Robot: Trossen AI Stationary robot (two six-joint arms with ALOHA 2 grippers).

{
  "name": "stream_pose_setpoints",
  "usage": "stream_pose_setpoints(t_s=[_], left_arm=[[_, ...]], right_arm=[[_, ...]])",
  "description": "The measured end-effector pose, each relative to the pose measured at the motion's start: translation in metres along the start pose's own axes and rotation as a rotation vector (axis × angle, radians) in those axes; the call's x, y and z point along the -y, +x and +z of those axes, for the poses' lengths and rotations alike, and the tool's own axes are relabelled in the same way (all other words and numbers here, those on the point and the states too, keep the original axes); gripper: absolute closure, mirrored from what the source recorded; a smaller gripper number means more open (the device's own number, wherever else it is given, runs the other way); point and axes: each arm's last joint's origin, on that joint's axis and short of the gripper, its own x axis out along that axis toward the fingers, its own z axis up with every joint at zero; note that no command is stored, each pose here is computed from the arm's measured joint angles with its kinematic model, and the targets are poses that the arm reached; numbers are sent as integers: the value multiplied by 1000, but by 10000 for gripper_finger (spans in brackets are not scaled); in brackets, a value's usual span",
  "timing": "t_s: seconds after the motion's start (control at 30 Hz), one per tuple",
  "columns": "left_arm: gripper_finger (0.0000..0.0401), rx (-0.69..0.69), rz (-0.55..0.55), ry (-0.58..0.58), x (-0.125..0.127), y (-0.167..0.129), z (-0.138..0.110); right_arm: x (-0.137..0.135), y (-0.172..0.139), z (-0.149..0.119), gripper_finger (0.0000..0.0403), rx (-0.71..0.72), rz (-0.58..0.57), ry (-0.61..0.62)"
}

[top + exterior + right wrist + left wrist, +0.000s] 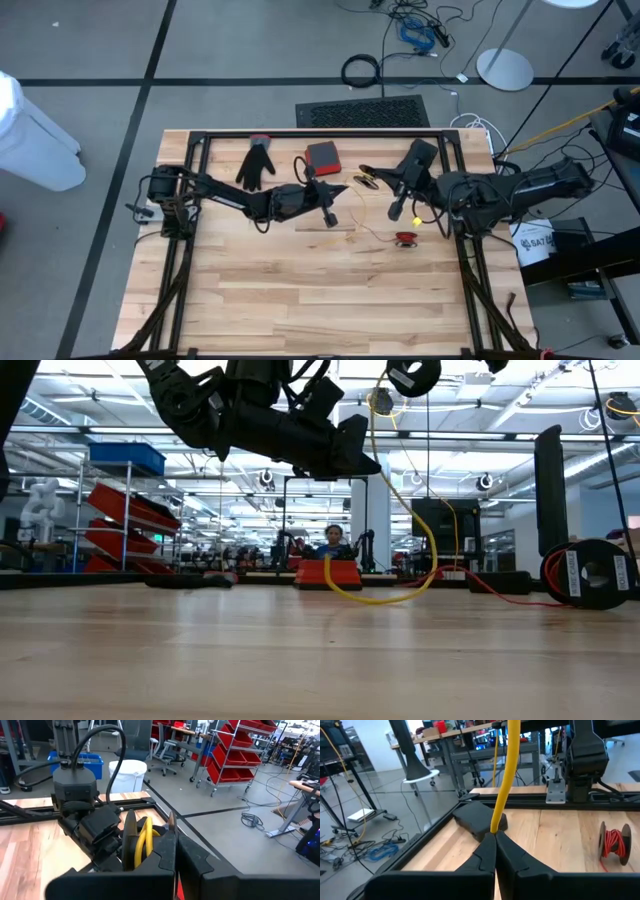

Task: Coil cords
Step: Coil the yellow wire onto the spool

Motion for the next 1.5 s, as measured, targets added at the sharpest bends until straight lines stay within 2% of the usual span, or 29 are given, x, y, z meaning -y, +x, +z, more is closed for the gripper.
stream_pose_setpoints(t_s=[0.63, 0.8, 1.0, 1.23, 1.4, 1.5], left_arm=[[401, -31, -60, -38, 4, 0, -3], [401, -74, -46, -52, 6, 4, -16], [384, -121, -5, -85, 5, 12, -37], [343, -104, 8, -93, 3, 13, -37], [338, -140, -69, -100, 12, 10, -40], [338, -176, -52, -85, 17, 7, -43]], right_arm=[[-14, 50, -15, 403, -17, -81, -6], [-17, 62, -20, 403, -24, -94, -3], [-15, 62, -21, 403, -33, -102, 3], [-14, 59, -21, 403, -41, -105, -5], [-12, 57, -21, 403, -53, -107, -16], [-11, 56, -21, 403, -56, -107, -19]])
